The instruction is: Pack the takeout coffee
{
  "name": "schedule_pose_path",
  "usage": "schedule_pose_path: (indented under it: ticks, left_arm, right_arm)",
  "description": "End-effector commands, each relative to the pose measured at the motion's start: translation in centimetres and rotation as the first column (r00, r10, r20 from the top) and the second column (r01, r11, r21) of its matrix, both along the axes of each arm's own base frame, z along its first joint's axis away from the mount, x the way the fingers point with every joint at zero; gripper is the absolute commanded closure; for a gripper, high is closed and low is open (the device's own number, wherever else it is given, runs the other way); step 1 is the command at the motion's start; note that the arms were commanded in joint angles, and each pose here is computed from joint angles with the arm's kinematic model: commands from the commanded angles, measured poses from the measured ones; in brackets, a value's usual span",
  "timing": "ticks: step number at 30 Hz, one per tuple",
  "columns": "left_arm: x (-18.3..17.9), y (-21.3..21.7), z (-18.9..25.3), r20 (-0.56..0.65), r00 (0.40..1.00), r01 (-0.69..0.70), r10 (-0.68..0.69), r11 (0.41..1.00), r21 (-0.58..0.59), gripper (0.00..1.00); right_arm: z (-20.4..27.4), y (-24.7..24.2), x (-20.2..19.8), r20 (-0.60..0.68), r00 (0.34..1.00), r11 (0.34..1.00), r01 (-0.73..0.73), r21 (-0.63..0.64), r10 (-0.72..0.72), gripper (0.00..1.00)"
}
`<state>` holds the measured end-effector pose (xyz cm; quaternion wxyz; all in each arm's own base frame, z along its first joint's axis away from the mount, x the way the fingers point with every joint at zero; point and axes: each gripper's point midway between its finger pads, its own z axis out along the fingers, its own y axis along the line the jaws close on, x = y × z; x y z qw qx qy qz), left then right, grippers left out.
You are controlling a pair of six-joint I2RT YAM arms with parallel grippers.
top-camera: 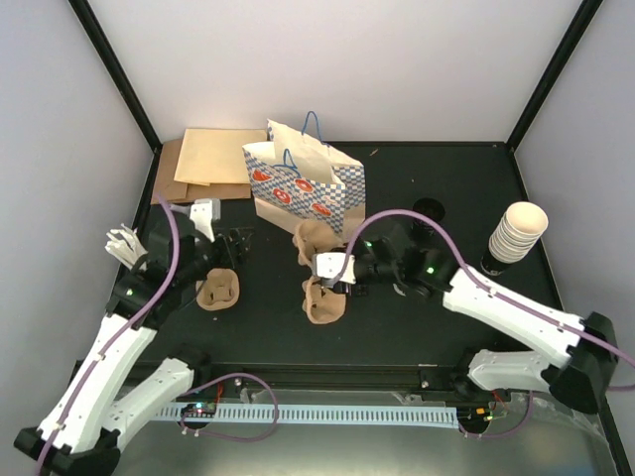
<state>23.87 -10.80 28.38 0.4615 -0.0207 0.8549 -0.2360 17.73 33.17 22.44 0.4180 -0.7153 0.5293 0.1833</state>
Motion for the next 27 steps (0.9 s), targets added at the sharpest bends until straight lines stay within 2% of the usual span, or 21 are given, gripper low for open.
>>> schedule_pose_path:
  ticks: [1, 4, 6, 9, 15, 17, 21, 24, 27]
  left_arm:
    - [2.1, -3.3, 2.8, 0.042, 0.994, 0.106, -0.102, 0.987, -0.12, 0.25]
    - [3.9, -5.9, 3.8, 0.035, 0.989, 0.15, -0.146, 0.972, -0.183, 0.28]
    - [5.1, -7.4, 5.1, 0.037, 0.988, 0.154, -0.15, 0.971, -0.185, 0.28]
    - [7.3, -8.1, 6.4, 0.058, 0.995, 0.085, -0.076, 0.981, -0.172, 0.27]
    - [10.7, -7.7, 8.6, 0.127, 0.988, -0.059, 0.092, 0.969, -0.241, 0.24]
    - [11.5, -7.3, 8.4, 0.093, 0.981, -0.144, 0.171, 0.96, -0.24, 0.24]
    - [12.3, -9.1, 8.3, 0.064, 0.98, -0.167, 0.186, 0.958, -0.235, 0.25]
    - [13.1, -10.7, 7.1, 0.014, 0.981, -0.189, 0.195, 0.963, -0.191, 0.25]
    - [13.3, -10.2, 5.7, -0.08, 0.948, -0.315, 0.307, 0.941, -0.121, 0.26]
  right_arm:
    - [5.3, -1.0, 2.0, 0.028, 0.978, 0.955, 0.194, 0.223, -0.205, 0.57]
    - [6.0, -2.5, 2.7, 0.015, 0.955, 0.927, 0.285, 0.243, -0.298, 0.57]
    - [6.3, -3.5, 3.2, 0.01, 0.933, 0.904, 0.345, 0.251, -0.359, 0.57]
    - [7.2, -5.4, 3.7, 0.005, 0.901, 0.862, 0.415, 0.291, -0.435, 0.59]
    - [9.1, -9.0, 4.8, 0.014, 0.813, 0.756, 0.534, 0.378, -0.582, 0.6]
    - [9.5, -9.9, 4.8, 0.031, 0.793, 0.737, 0.551, 0.391, -0.609, 0.6]
    - [10.5, -11.3, 4.7, 0.049, 0.766, 0.707, 0.564, 0.427, -0.641, 0.6]
    - [11.1, -12.0, 4.6, 0.052, 0.75, 0.688, 0.574, 0.444, -0.66, 0.6]
    - [11.3, -12.5, 4.6, 0.052, 0.737, 0.674, 0.585, 0.45, -0.674, 0.6]
